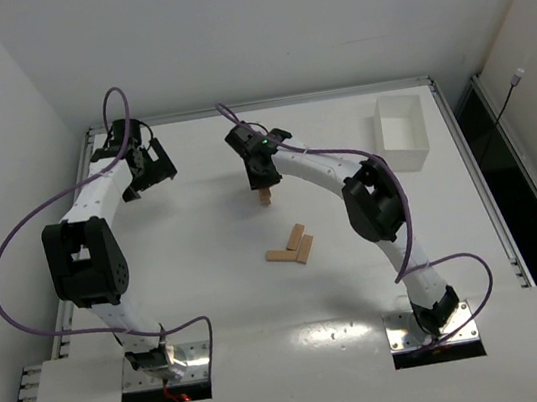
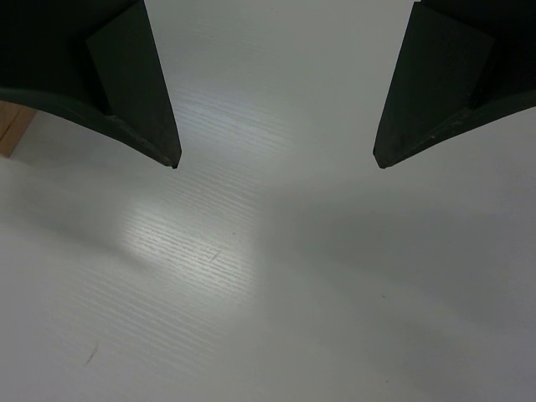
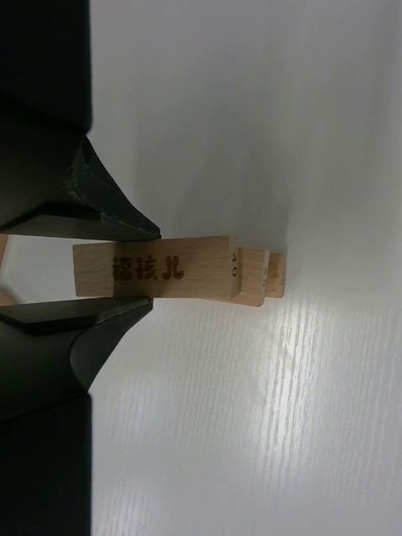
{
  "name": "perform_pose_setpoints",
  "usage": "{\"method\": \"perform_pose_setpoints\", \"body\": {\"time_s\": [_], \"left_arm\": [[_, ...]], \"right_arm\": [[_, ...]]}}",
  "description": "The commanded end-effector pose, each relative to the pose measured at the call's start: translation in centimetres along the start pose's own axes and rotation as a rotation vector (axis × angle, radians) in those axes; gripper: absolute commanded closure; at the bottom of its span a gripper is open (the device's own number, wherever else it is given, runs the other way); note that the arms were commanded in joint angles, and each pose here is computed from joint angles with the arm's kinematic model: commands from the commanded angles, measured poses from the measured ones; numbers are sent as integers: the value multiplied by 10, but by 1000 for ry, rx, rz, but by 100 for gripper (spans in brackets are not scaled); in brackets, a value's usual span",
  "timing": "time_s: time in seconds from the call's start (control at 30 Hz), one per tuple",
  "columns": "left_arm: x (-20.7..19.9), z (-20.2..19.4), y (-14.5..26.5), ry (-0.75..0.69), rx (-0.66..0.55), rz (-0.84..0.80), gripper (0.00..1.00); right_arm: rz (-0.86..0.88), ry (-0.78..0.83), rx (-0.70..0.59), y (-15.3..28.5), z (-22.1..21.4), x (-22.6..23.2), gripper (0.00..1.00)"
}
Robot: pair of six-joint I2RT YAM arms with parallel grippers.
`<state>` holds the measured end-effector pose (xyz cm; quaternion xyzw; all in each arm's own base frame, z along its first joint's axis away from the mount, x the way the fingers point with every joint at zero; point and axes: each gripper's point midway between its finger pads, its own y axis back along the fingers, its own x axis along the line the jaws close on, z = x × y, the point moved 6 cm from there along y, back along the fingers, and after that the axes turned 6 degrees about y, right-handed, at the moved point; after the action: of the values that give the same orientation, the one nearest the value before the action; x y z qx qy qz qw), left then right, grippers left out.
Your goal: Build the wood block tower
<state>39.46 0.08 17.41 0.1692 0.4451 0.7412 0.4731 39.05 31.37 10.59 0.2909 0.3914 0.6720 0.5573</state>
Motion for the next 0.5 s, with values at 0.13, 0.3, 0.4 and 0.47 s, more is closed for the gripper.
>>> {"method": "perform_pose_setpoints", "body": {"time_s": [0.13,0.3,0.4,0.47], "left_arm": [[-9,11,-2,-2,-34,-28,0],[-9,10,-5,-3,-26,-24,0],[-9,10,-5,-3,-26,-24,0],[-9,10,-5,-3,-26,-24,0]], "right_arm": [[-1,-46,-95,6,28,4,100],[-6,-40,-107,8,31,3,100],[-3,-43,-115,8,33,4,100],[-3,-43,-115,8,33,4,100]]}}
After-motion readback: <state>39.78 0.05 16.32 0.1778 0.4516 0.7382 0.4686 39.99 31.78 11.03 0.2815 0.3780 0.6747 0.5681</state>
